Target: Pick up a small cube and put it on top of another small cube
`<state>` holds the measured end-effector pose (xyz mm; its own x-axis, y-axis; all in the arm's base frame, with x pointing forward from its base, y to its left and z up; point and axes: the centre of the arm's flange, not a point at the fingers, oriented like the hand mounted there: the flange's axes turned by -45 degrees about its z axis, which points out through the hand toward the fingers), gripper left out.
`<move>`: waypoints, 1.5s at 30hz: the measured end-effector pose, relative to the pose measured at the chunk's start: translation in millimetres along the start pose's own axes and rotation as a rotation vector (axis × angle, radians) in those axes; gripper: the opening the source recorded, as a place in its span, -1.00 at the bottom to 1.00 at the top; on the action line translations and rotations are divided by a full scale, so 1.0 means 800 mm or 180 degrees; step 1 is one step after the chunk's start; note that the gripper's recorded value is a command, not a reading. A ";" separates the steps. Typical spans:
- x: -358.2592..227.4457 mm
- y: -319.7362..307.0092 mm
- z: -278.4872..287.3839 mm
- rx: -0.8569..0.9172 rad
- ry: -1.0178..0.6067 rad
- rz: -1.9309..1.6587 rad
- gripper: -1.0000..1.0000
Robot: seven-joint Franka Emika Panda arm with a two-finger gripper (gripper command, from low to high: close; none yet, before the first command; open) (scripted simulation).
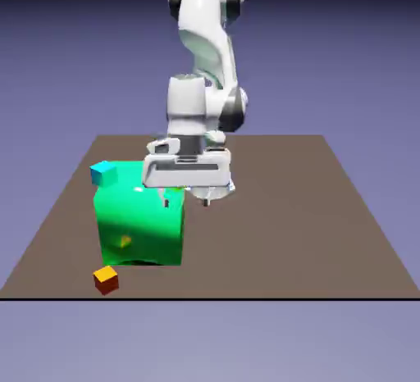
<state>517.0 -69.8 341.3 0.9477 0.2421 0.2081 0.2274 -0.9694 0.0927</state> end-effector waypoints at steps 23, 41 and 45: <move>0.005 0.137 0.246 -0.0154 -0.2699 -0.1194 0.00; 0.028 0.122 0.285 -0.0275 -0.3414 -0.1626 -1.00; 0.022 0.113 0.239 -0.0057 -0.3321 -0.1129 -1.00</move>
<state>596.7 -161.1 167.0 0.5548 0.3451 -0.7570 0.5286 -0.8488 0.0005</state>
